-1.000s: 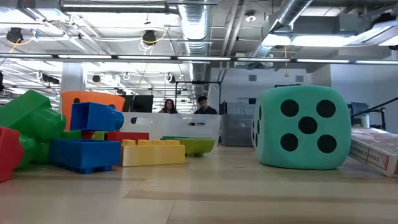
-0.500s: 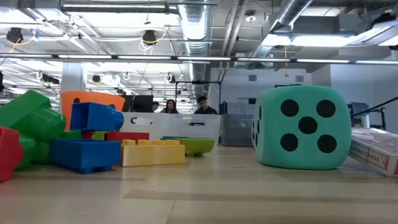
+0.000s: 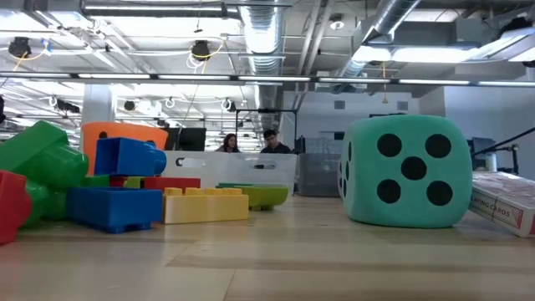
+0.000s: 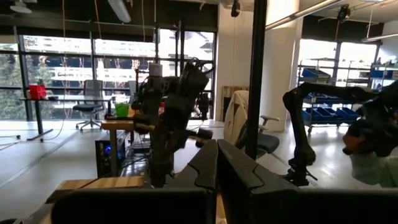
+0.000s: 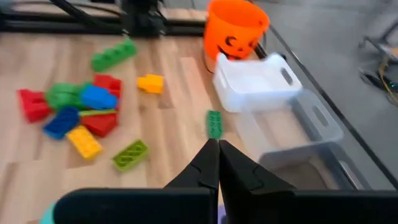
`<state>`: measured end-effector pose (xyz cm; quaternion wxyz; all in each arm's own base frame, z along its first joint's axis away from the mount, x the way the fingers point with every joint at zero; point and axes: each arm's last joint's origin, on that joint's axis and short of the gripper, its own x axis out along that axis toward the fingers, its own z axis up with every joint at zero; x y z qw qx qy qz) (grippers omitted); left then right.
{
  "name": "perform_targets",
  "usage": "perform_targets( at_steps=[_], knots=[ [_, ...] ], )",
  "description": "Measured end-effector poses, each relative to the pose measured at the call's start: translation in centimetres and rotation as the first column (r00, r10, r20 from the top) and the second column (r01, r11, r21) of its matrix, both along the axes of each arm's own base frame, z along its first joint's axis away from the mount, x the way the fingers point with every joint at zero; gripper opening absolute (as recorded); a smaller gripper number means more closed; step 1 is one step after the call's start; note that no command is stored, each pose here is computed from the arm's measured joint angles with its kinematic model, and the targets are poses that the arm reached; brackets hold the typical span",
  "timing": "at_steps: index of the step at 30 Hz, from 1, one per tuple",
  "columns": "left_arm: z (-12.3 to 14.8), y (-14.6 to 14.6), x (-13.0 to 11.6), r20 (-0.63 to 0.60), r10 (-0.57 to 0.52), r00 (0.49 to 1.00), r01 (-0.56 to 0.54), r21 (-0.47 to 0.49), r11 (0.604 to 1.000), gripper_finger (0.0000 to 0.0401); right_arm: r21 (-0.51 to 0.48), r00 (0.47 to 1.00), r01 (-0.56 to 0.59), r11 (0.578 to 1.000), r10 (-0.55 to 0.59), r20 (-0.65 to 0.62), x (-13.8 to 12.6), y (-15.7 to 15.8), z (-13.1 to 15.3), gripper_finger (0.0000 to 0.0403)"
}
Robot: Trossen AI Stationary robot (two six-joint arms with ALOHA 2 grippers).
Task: Pick & Place Toys
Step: Put the purple dice into the left transparent bin
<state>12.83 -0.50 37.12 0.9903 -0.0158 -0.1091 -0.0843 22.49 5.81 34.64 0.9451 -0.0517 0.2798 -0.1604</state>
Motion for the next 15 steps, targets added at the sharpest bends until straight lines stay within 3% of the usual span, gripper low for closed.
perform_targets(
  at_steps=[3,6,9,12,15],
  knots=[
    [0.1,0.0,0.0,0.013,0.003,1.0,-0.003,0.0,1.0,0.0,-0.072,0.989,0.12,0.99,-0.126,-0.079,0.9,-1.3,-1.4,0.0001],
    [0.2,0.1,-0.1,0.021,0.011,1.0,-0.01,-0.001,1.0,0.0,-0.224,0.952,0.252,0.942,-0.283,-0.118,1.3,-2.2,-2.4,0.0001],
    [0.2,0.1,-0.1,0.027,0.032,0.999,-0.032,0.014,0.999,0.0,-0.328,0.923,0.319,0.889,-0.37,-0.106,1.3,-2.4,-2.4,0.0001],
    [0.2,0.1,-0.1,0.035,0.054,0.998,-0.056,0.057,0.997,0.0,-0.345,0.905,0.388,0.855,-0.425,-0.036,0.5,-1.9,-0.2,0.0],
    [0.2,0.2,0.0,0.035,0.062,0.997,-0.064,0.062,0.996,0.0,-0.294,0.893,0.43,0.854,-0.45,-0.002,-1.4,-1.3,2.2,0.0]
  ],
)
